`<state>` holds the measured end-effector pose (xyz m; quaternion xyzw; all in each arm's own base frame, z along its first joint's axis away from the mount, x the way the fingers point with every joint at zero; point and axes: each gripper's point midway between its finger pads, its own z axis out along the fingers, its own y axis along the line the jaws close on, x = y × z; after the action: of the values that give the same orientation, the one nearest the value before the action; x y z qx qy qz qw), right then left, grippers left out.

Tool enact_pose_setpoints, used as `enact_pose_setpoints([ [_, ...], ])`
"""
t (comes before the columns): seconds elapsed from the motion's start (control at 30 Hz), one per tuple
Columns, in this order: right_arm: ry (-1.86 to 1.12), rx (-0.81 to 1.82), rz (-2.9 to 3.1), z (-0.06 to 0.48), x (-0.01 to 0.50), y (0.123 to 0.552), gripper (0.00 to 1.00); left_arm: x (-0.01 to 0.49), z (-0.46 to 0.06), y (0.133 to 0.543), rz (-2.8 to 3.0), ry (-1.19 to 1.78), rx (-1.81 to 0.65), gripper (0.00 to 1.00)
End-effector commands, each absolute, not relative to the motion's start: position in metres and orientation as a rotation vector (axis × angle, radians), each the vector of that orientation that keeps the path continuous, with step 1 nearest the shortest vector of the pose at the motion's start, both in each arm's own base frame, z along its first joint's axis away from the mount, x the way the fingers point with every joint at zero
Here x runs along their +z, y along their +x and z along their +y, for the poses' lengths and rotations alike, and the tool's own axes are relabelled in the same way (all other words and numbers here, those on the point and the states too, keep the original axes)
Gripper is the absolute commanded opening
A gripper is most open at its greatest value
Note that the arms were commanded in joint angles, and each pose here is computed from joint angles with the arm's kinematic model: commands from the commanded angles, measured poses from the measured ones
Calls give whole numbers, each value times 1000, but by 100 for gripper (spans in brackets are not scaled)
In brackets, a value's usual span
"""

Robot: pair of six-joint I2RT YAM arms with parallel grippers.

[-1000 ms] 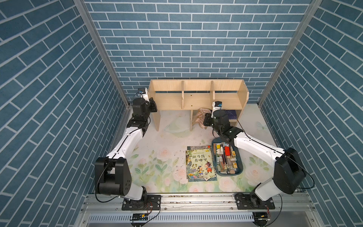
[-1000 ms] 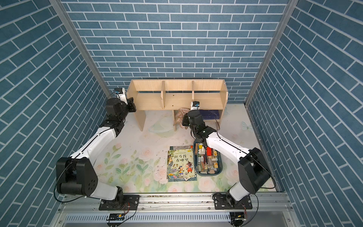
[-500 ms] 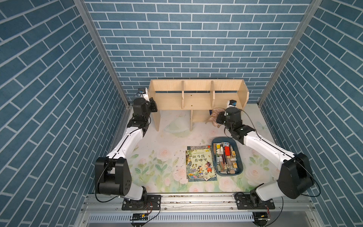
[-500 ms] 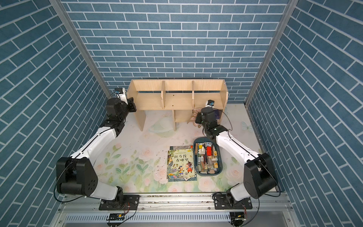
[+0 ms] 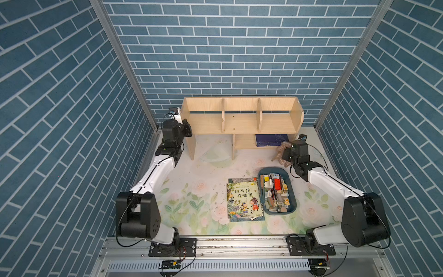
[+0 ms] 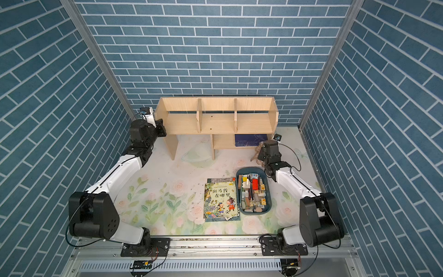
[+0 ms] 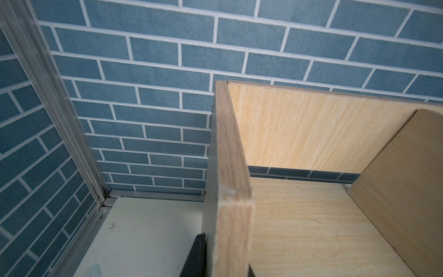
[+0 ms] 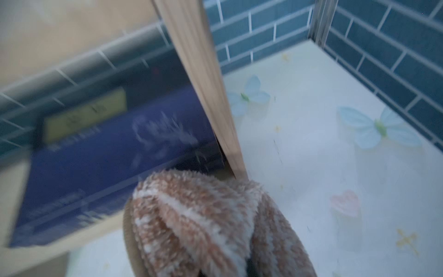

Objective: Wipe the bookshelf clean with a cloth
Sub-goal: Wipe the dust from the shelf.

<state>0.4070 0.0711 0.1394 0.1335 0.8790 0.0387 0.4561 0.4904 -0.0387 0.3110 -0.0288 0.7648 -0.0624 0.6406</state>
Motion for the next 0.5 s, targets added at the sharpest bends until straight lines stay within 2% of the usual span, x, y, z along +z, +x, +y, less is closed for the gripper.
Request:
enact_pose_setpoints([
  [0.0,280,130,2153,79,128,411,0,227,-105,471,2035,19,-428,0],
  [0.23,173,226,2150,125,134,424,0,228,-106,472,2031,20,-435,0],
  [0.47,14,324,2101,219,153,429,0,228,-106,471,2031,20,-437,0],
])
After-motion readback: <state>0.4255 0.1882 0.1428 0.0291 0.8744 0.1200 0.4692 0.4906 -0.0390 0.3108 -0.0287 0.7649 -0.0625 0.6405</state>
